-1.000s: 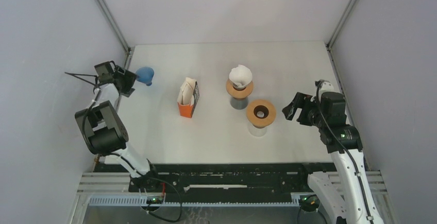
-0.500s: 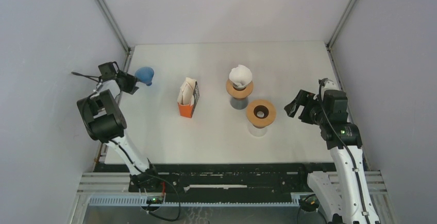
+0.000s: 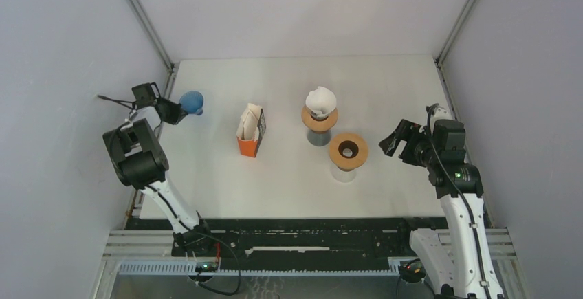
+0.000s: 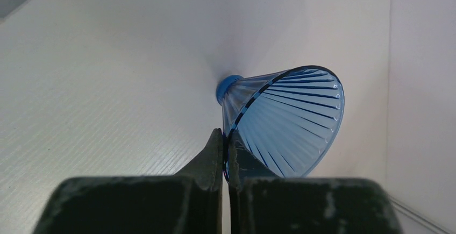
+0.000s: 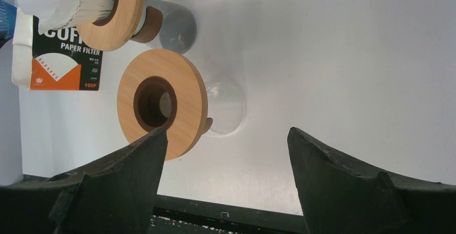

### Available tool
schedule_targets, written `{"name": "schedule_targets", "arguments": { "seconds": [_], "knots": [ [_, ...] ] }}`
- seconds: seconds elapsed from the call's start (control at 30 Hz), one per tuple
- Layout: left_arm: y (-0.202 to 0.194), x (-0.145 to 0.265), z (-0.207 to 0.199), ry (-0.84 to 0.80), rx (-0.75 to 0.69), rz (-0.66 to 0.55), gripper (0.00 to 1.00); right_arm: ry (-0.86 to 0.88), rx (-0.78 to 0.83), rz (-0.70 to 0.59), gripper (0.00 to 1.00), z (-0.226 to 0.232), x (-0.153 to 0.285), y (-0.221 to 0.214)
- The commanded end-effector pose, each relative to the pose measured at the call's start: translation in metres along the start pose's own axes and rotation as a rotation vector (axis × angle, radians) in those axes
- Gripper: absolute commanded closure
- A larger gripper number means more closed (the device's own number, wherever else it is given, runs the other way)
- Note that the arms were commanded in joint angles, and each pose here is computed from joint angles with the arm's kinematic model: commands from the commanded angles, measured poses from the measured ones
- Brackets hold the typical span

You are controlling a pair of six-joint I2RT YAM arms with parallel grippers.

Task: Place the coffee filter in the dripper
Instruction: Pick up a coffee dripper from the corner of the board, then press the coffee dripper onto the connecting ring.

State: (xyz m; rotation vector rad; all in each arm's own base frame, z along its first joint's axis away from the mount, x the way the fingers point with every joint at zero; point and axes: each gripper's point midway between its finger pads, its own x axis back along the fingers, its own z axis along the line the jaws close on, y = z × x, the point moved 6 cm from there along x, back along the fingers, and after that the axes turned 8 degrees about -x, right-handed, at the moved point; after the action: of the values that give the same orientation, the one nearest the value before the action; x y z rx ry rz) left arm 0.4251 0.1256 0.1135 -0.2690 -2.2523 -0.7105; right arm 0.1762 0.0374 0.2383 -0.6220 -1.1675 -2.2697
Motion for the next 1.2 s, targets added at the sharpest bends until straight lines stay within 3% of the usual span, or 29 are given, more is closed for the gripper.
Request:
{"name": "schedule_targets", "arguments": {
  "seconds": [0.0, 0.37, 0.87, 1.17],
  "knots": [
    [0.007, 0.027, -0.017, -0.04, -0.081, -0.043, 1.0, 0.056, 0.01, -0.032, 0.1, 0.009, 0.005, 0.008],
    [-0.031, 0.089, -0.03, -0.026, -0.23, -0.034, 1.0, 0.139, 0.032, 0.018, 0.11, 0.017, 0.015, -0.005],
    [-0.097, 0.206, -0.077, -0.166, -0.442, -0.044, 1.0, 0.222, 0.128, 0.061, 0.12, 0.032, 0.024, -0.022],
    [-0.155, 0.249, -0.099, -0.277, -0.555, 0.032, 1.0, 0.262, 0.164, 0.087, 0.13, 0.04, 0.026, -0.029]
  ]
}}
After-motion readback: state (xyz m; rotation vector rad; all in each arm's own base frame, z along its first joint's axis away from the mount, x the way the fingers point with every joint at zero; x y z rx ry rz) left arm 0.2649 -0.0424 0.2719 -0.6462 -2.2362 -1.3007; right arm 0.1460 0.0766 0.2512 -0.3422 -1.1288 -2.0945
